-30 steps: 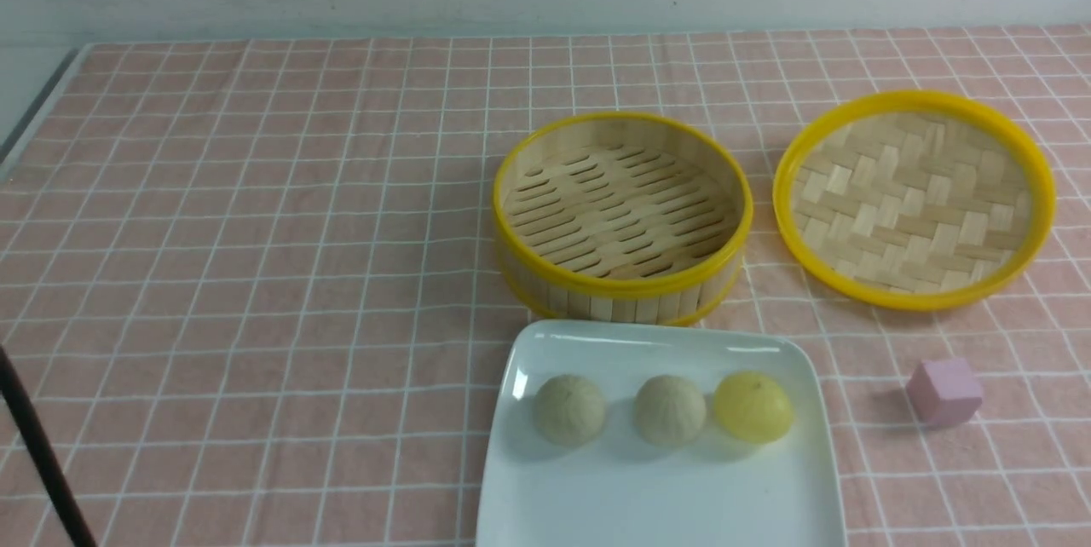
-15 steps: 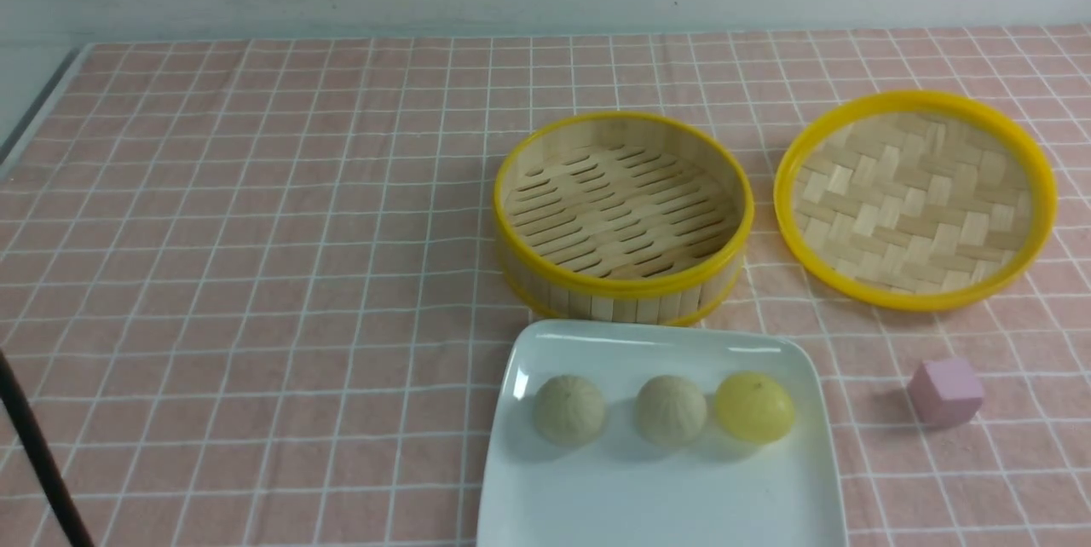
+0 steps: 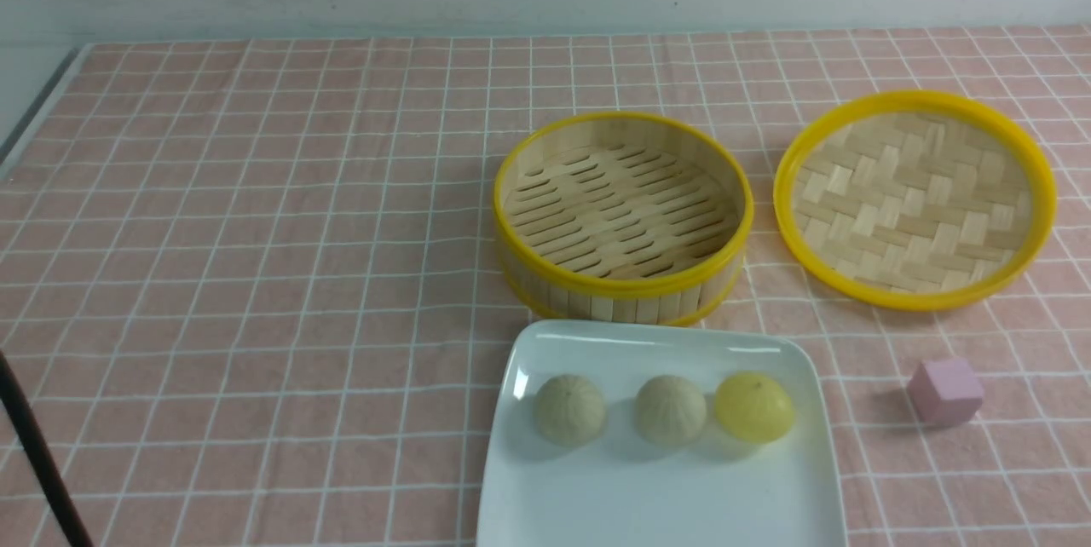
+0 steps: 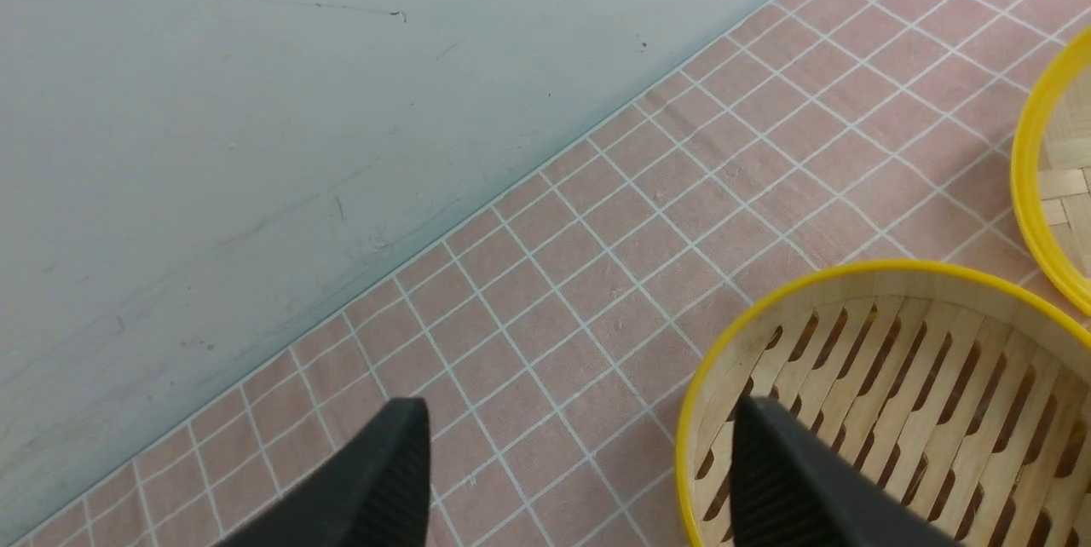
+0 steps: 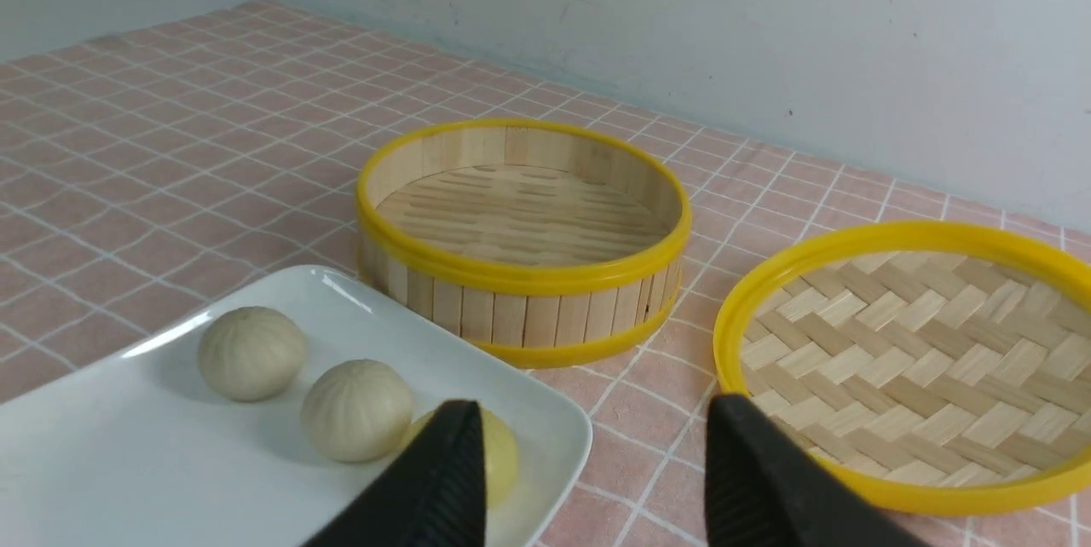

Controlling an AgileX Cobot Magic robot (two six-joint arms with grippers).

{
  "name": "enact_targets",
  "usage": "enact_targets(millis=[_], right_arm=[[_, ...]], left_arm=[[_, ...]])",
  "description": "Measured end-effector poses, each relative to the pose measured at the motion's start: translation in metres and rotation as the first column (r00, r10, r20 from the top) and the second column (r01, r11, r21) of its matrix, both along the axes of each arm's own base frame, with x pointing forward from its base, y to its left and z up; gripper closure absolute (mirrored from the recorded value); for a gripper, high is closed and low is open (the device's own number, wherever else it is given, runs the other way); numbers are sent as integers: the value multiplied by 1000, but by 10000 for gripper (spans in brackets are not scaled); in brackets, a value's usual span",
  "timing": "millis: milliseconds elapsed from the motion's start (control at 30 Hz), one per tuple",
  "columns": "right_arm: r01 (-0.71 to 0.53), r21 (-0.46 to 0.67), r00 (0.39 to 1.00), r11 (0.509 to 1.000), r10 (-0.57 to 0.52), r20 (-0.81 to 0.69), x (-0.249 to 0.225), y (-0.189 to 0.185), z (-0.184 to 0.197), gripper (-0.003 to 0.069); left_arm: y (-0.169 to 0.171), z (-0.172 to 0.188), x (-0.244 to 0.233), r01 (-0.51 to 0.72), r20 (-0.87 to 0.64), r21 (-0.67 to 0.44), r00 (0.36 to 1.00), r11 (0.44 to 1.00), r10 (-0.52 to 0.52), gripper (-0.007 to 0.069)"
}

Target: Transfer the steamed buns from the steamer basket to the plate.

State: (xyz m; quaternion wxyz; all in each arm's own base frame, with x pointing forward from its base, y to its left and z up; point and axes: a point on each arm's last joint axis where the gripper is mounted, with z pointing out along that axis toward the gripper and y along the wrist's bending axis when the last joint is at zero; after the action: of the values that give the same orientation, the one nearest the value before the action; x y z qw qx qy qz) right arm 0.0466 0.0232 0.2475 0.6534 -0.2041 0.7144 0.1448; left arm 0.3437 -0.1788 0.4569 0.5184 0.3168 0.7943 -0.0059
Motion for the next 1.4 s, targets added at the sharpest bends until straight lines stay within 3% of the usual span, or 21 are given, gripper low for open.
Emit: enact_targets(millis=[300,767,900,1133,1400], right_arm=[[0,-2,1000,1000,0,-1,0,0,-1,447],[29,-2,1000,1000,-29,-2,1,-1,-1,447],[135,2,991,991,-135,-4,3,-6,-1,445],[390,109,921,914,-384,-68,5,-18,-1,438],[515,118,857,849,-508,-90,7,-25,-8,429]], left_arm=[[-1,2,1,5,18,-15,1000,1000,-5,148],[-2,3,1,13,29,-37,1000,999,-12,153],[-3,3,0,18,19,-52,1000,998,-17,153],[-5,3,-1,26,7,-75,1000,997,-26,153],[-5,3,-1,28,4,-81,1000,996,-28,153]])
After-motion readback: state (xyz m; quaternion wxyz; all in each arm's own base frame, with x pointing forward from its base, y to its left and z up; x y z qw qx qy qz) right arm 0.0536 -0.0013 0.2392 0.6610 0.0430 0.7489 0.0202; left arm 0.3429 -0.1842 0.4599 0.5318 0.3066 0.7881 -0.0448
